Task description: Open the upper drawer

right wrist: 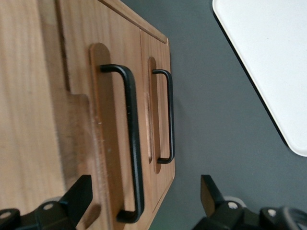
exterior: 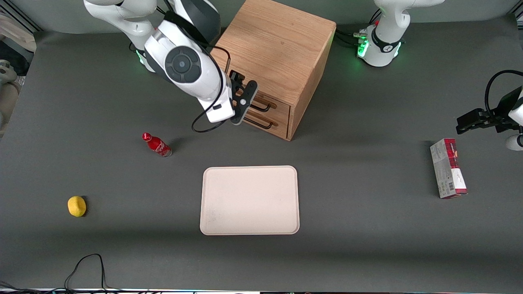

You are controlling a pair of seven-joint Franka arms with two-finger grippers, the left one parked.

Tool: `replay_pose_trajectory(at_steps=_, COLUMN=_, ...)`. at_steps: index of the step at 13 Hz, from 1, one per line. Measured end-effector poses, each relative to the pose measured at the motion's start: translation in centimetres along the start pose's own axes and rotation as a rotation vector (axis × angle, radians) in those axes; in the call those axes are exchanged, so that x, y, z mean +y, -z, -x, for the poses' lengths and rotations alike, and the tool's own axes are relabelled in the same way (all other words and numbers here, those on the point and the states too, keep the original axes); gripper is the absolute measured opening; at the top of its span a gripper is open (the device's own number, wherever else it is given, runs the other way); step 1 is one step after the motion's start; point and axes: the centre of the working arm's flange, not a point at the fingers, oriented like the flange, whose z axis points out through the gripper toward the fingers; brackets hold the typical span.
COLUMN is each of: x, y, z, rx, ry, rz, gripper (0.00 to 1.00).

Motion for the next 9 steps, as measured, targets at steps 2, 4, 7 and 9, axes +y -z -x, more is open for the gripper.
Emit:
replay_pose_trajectory(at_steps=2, x=0.7, y=-0.8, z=0.0, rx=0.005, ry=0.013, rz=-0.002, gripper=1.0)
replay_pose_trajectory(at_steps=4, x=1.0, y=-1.7, z=-0.1, rx=0.017, ry=0.015, rz=0.0, gripper=1.0)
replay_pose_trajectory(at_steps=7, x=1.3, y=-3.2, z=-0.2, rx=0.017, ry=0.014, rz=-0.001, gripper=1.0)
replay_pose_trajectory(at_steps=9, x=1.7, y=-3.6, z=-0.3, rx=0.02, ry=0.016, rz=0.007, gripper=1.0)
